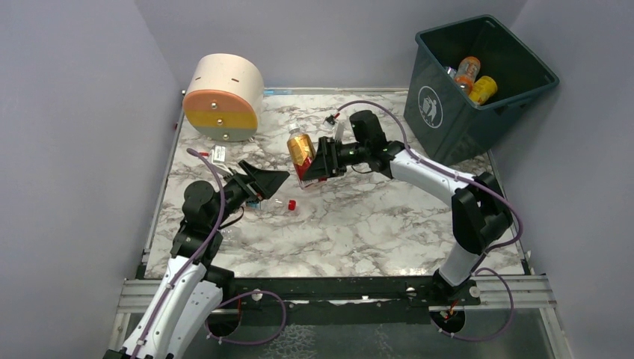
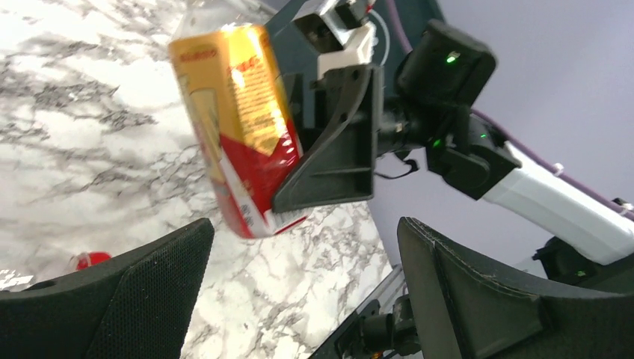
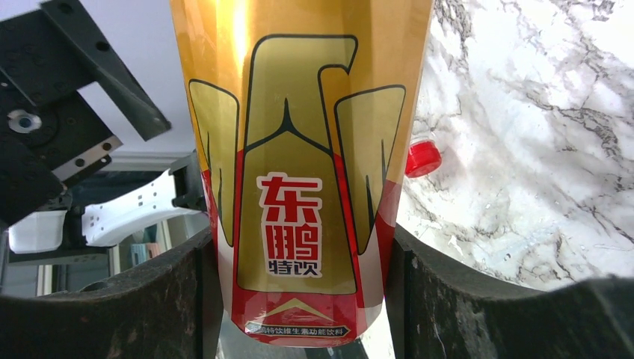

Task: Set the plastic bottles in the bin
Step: Pick up the plastic bottle at the center of the board.

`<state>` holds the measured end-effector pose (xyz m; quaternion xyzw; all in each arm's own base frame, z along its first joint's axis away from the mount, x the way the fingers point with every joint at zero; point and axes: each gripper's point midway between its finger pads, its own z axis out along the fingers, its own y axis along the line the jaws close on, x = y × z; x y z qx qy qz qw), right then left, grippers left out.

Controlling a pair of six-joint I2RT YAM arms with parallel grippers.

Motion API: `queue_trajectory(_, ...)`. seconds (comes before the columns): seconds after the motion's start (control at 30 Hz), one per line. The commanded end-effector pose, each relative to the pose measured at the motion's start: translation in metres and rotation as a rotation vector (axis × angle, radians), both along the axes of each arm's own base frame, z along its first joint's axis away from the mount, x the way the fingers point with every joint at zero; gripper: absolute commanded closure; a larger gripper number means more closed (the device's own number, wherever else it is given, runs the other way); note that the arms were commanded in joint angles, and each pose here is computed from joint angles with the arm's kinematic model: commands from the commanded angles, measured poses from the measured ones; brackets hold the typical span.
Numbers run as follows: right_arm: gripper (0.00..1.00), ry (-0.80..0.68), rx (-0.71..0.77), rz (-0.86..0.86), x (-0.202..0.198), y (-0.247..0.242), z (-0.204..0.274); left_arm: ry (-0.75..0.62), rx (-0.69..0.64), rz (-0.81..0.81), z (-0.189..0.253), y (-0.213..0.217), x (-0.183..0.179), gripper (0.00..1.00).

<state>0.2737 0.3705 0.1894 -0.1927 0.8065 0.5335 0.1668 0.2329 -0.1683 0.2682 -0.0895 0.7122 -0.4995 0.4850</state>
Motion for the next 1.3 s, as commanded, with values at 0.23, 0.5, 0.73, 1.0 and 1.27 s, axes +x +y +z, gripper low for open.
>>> queue_trajectory(0.23,0.37,-0.154,-0.001,-0.088,0.031,-0.015,0.054,0.043,0.062,0.031,-0.011,0.006,0.002,0.01)
queue_trajectory(0.5,0.37,-0.215,0.026,-0.185,0.069,-0.061,0.092,0.046,0.075,0.027,-0.014,0.004,0.007,0.01)
queue_trajectory(0.73,0.37,-0.288,0.064,-0.274,0.104,-0.109,0.138,0.057,0.077,0.027,-0.019,0.004,0.009,0.01)
queue_trajectory(1.0,0.37,-0.359,0.159,-0.362,0.129,-0.151,0.198,0.076,0.069,0.010,-0.026,0.000,0.012,0.01)
queue_trajectory(1.27,0.37,-0.446,0.210,-0.449,0.151,-0.195,0.252,0.084,0.068,-0.003,-0.032,-0.003,0.013,0.01)
